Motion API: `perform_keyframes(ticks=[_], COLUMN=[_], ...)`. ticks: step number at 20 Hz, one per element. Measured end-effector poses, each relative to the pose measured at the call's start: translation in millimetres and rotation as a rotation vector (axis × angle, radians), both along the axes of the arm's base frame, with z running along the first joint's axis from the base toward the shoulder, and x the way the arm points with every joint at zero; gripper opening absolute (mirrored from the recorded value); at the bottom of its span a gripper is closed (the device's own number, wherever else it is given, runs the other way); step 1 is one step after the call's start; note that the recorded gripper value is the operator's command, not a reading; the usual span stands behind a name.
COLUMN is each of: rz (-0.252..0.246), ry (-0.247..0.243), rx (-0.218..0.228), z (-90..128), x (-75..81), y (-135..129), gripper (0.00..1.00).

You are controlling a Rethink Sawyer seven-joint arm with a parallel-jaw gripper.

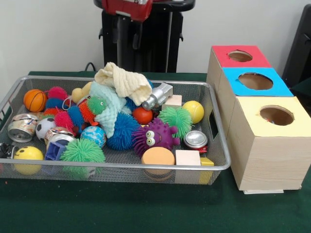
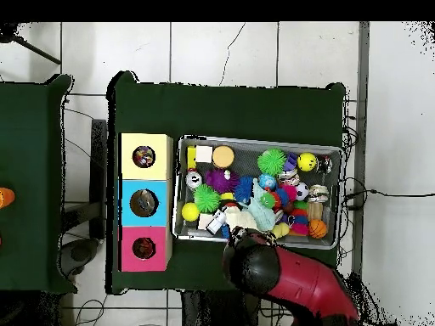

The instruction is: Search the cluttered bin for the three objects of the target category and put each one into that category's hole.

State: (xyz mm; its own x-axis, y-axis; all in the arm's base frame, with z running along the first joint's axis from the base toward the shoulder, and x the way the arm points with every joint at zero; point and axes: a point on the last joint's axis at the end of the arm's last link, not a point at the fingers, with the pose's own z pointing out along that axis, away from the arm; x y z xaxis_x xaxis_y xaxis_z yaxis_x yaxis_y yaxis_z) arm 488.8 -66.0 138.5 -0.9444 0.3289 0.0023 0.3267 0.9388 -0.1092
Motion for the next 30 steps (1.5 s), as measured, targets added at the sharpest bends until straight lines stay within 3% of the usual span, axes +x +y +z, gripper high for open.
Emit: perform_keyframes(ticks=[7, 12, 18, 30], rz=[0.060, 0.099, 0.179, 0.234], ry=[-0.003, -0.010, -0.025, -0.004], rx=[0.012, 0.042, 0.016, 0.000], z=[-18, -28, -35, -40], x=[17.3, 38.2, 58.1, 74.8], y=[-20, -23, -24, -29], gripper=[1.00, 1.00, 1.00, 1.00])
